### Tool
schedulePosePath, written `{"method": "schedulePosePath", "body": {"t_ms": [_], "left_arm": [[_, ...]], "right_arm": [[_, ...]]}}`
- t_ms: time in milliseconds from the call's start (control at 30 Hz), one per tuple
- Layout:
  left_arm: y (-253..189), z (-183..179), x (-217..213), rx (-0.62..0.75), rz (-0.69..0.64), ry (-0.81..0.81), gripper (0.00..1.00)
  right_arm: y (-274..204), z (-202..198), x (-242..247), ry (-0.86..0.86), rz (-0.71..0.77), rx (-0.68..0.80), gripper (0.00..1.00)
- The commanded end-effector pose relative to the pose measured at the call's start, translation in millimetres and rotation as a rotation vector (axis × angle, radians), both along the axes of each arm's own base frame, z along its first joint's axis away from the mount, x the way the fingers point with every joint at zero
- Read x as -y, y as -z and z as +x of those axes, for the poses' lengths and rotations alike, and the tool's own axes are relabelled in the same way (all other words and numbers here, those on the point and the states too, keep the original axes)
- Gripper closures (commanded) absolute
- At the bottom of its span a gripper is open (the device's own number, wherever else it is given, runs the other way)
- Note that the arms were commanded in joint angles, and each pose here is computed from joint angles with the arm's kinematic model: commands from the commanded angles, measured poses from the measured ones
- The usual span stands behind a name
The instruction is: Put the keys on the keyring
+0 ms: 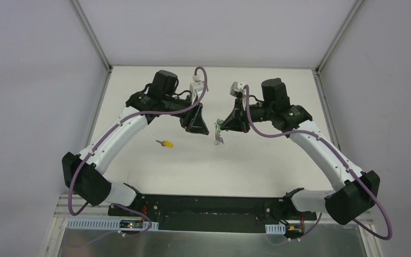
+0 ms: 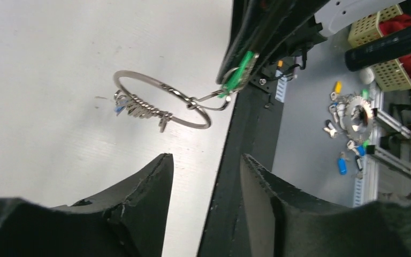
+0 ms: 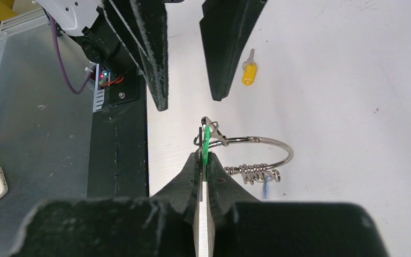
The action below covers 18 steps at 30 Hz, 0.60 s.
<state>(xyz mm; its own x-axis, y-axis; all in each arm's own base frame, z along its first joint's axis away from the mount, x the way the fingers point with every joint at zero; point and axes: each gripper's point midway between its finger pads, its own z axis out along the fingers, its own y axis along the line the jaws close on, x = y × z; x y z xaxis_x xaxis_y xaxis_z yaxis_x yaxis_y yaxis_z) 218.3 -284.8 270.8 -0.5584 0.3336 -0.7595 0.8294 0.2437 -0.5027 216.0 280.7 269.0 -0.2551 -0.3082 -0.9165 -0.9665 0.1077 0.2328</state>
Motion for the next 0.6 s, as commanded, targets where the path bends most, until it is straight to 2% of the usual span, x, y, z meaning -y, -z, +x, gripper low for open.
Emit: {"method": "schedulePosePath", "body": {"t_ms": [0,133,200,300,367,567], "left_arm": [[-5.2,16.7,-5.9,0.126,0.024,0.015,0.46],[-1.5,30.3,-4.3,0.187,0.039,0.014,0.41],[-1.0,31.0,0.9,0.146,0.015,0.009,0.4],[3.8,25.9,9.1,0.069,-0.036,0.022,0.31],[9.4,26.0,11.6,0.059,-0.06,0.016,0.29],[10.9,30.0,16.5,0.157,-0.137,0.019,0.25]], "right_arm": [[-31.2,-10.9,3.3,-0.04,0.044,0.09,1.0],[-33.9,-18.0,3.0,-0.068,0.061,0.078,1.0],[-35.6,-18.3,2.2,-0.065,0.066,0.069,1.0],[-38.6,-20.1,1.2,-0.071,0.079,0.055,1.0],[-39.8,-22.8,0.1,-0.09,0.091,0.046,1.0],[-43.3,-33.9,-0.7,-0.167,0.129,0.005,1.0]]}}
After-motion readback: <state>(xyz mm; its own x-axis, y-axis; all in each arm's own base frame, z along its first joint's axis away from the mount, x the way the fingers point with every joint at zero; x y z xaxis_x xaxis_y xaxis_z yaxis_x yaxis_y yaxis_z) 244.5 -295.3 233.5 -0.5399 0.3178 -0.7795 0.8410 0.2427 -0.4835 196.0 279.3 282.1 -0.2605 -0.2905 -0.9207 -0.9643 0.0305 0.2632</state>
